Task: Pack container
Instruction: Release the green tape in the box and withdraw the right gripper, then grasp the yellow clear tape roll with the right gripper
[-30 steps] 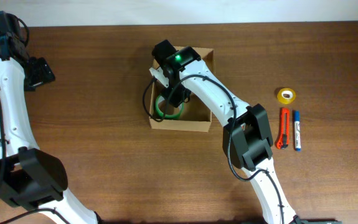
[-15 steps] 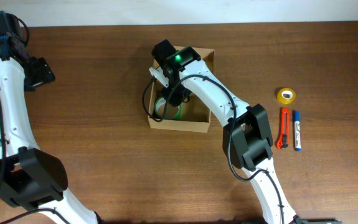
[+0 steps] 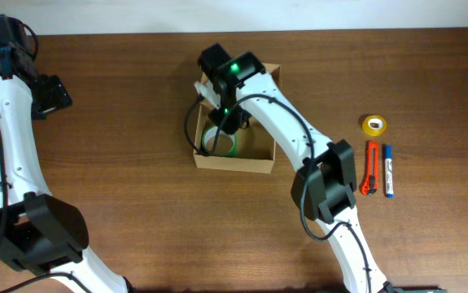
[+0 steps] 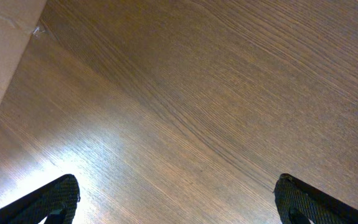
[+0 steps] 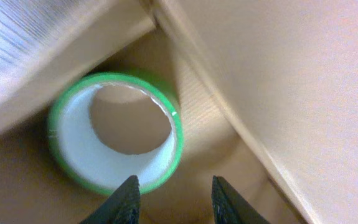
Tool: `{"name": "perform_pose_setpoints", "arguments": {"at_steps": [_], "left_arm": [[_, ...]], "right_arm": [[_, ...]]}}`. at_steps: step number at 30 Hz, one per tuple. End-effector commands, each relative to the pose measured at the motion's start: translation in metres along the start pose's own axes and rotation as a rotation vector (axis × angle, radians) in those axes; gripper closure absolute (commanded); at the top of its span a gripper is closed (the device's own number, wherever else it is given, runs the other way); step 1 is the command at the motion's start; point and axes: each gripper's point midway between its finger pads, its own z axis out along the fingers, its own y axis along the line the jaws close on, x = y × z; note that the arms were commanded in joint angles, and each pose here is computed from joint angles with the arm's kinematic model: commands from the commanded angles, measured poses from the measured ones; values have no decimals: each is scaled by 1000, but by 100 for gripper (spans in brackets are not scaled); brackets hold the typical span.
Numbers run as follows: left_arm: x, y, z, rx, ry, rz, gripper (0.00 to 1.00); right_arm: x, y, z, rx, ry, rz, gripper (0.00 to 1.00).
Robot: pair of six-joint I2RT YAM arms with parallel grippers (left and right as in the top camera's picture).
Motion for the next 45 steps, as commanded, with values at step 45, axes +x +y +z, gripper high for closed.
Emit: {"name": "perform_pose_setpoints", "arguments": {"at_steps": [45], "left_arm": [[0, 5, -10, 6, -21, 2, 0]], "right_arm": [[282, -274, -2, 37, -71, 1066, 27]]}}
